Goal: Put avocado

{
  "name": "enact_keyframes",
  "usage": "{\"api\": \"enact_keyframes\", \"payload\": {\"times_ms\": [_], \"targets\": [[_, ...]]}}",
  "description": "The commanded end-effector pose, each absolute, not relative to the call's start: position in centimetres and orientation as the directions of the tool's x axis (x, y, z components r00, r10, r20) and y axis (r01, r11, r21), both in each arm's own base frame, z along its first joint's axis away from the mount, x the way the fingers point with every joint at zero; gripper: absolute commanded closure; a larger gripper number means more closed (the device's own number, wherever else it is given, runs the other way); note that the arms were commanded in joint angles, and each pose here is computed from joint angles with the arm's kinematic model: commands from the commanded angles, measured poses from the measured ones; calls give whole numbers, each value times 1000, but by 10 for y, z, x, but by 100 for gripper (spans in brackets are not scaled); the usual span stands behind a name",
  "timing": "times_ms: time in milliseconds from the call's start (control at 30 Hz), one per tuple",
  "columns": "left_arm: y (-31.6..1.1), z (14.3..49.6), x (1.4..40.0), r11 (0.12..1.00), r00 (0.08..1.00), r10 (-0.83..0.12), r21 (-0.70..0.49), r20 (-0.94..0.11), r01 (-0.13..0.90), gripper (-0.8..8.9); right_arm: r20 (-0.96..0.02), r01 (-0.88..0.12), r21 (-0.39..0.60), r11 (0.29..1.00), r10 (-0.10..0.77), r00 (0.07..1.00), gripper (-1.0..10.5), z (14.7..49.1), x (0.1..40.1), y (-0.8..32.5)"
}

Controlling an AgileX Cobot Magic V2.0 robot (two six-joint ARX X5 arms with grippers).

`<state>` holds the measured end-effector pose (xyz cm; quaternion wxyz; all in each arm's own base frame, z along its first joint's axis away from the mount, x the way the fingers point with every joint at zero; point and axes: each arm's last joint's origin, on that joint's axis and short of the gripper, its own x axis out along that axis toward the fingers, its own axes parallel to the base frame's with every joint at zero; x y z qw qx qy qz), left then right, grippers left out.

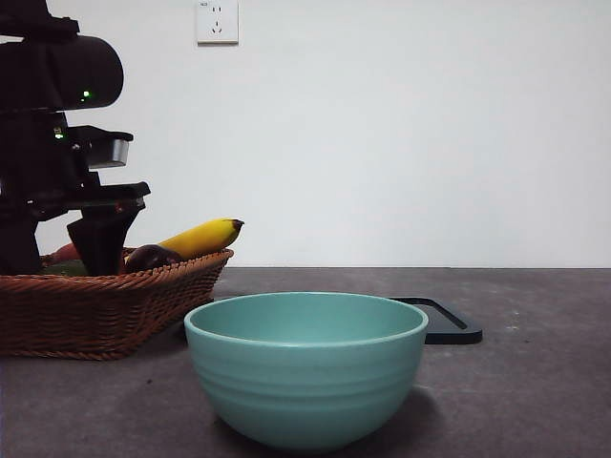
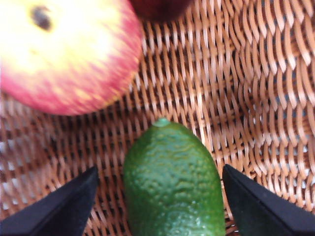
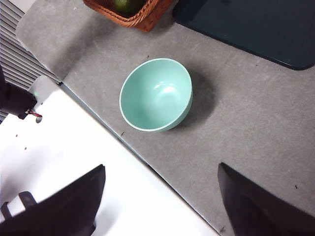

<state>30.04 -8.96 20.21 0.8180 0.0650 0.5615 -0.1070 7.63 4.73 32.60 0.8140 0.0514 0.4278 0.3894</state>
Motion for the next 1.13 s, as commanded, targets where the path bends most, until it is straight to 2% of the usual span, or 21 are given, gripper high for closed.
{"api": "enact_keyframes", "payload": {"times_ms": [33, 167, 367, 600, 767, 933, 1133], "targets": [[-94, 202, 305, 965, 349, -104, -9, -931, 263, 523, -644, -598, 416, 686, 686, 339, 580, 331, 77, 48], [-96, 202, 304, 963, 343, -106, -10, -934, 269, 572, -644, -598, 415, 686, 686, 339, 580, 332, 77, 48], [-99, 209, 299, 956, 339, -145, -43, -930, 291, 571, -640, -600, 414, 685, 687, 343, 580, 332, 78, 49], [-103, 246, 280, 935, 413, -249, -106, -876, 339, 571, -640, -600, 413, 685, 687, 344, 580, 332, 78, 49], [-111, 282, 251, 880, 443, -395, -193, -805, 433, 571, -643, -597, 409, 690, 682, 348, 581, 332, 78, 48], [-130, 304, 220, 779, 398, -542, -264, -740, 569, 571, -643, -597, 409, 690, 682, 348, 581, 332, 78, 48], [-165, 300, 199, 679, 294, -591, -265, -751, 685, 571, -643, -595, 411, 691, 682, 348, 580, 332, 78, 48]]}}
